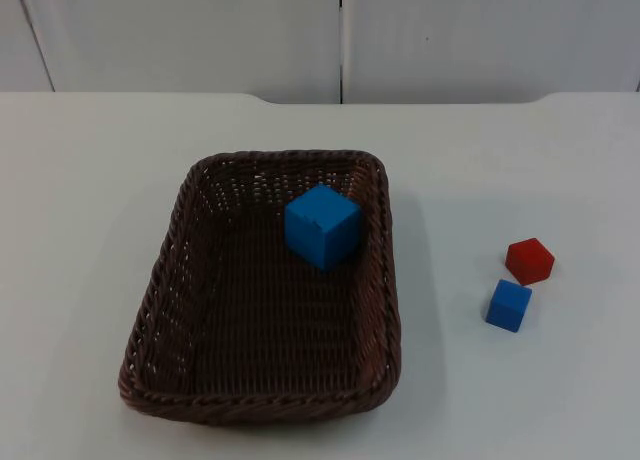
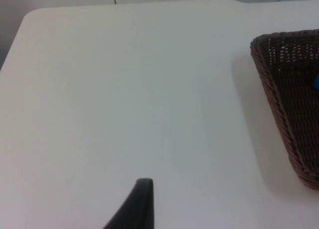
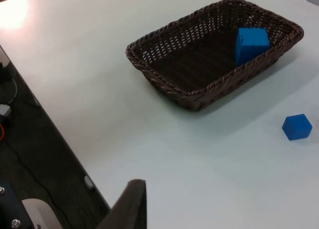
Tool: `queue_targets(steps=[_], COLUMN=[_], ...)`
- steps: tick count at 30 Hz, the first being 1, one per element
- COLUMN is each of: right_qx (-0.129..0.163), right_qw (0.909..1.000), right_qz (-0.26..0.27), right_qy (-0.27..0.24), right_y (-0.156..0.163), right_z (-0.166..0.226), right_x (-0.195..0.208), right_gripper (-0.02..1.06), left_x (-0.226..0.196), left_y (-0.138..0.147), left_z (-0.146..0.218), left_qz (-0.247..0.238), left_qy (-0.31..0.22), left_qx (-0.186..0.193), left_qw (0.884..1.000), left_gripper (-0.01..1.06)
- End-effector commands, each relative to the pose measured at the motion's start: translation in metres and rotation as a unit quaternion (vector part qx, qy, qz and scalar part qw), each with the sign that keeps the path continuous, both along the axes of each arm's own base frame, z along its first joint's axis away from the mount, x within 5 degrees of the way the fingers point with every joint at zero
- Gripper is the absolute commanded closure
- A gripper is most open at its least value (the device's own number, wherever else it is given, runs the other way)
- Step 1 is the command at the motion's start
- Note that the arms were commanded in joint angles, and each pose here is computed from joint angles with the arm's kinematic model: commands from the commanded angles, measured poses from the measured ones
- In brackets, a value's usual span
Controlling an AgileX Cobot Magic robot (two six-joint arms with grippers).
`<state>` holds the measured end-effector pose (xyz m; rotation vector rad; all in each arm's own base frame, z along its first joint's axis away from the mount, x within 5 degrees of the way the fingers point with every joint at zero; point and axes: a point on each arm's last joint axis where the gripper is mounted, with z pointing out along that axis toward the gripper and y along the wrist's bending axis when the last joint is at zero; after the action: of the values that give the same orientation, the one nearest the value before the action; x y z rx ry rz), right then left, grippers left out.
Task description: Pick up the basket with the left hand and place the largest block into the basket with the right hand.
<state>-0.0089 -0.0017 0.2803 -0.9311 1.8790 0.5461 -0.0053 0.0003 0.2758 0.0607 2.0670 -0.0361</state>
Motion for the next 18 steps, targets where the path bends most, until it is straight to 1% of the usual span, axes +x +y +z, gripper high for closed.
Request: queue_targets(steps=[1,10,18], right_qx=[0.002,0.002,0.003], right_qw=[1.0000,1.0000,0.9999], right_qz=[-0.001,-0.001,-0.014], right_qy=[-0.003,-0.003,-0.003], right_y=[-0.0004,-0.0004,0.0000], right_z=[0.0001,0.0001,0.0002], right_x=[-0.0002,-0.0002,-0.0003], right_gripper=[-0.01,-0.01,-0.01], left_x=[0.0002,0.0003,0.0003], left_y=[-0.0012,-0.0009,-0.0009], left_z=[-0.0006,-0.0006,-0.0006], left_qz=[-0.003,-0.002,0.004], left_qy=[-0.003,-0.003,-0.003], left_qx=[-0.006,-0.004,-0.004], left_qw=[1.000,1.000,1.000], left_gripper=[0.00,0.00,0.00])
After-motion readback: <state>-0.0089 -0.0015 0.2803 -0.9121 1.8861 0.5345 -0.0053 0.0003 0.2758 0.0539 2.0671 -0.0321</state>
